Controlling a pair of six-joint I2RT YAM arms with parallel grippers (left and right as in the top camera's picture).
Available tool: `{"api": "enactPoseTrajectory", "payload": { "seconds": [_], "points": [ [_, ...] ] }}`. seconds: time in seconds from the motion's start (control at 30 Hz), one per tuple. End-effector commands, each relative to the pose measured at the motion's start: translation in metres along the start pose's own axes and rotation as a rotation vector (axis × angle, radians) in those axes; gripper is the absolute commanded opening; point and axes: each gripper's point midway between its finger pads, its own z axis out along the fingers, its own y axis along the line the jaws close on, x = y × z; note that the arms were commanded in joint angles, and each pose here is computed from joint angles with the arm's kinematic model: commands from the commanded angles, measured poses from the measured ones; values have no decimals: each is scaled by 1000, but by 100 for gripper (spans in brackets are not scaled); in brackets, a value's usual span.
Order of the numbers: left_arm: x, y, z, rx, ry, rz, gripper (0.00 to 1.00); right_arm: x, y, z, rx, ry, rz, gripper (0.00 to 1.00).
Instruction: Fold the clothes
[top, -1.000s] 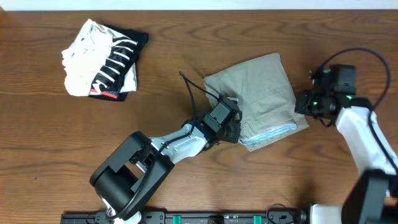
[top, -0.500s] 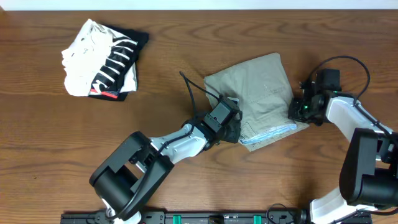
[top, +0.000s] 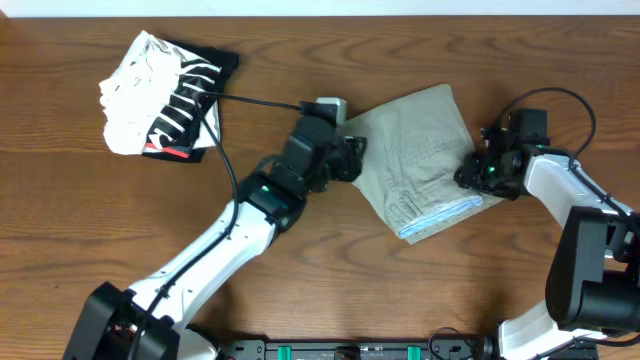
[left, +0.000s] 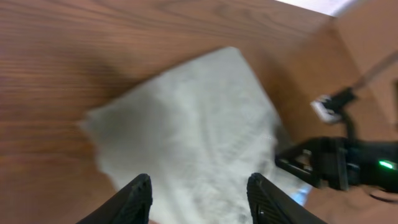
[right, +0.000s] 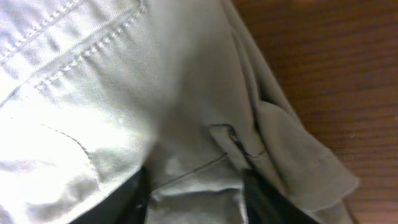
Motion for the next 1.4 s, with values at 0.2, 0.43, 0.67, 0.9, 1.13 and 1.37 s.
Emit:
{"api": "enactPoseTrajectory", "payload": {
  "seconds": [0.2,0.43,0.67,0.9,1.13,1.37],
  "points": [
    [6,27,31,-60,5,-8,56,16,-18,14,69,57,22,73],
    [15,37,78,-36,-35,23,80,18,-13,14,38,65,23,78],
    [46,66,107,-96,24,167,89,18,-11,14,29,66,23,78],
    [80,97,106,-216,152,163,89,15,-2,9,-17,66,13,96],
    [111,109,96,-272,282,163,89,-7,18,-60,-35,-75,-115,99],
    [147,105,77,-307,433,194,89,-8,4,-122,107,-256,-51,99]
  ]
}}
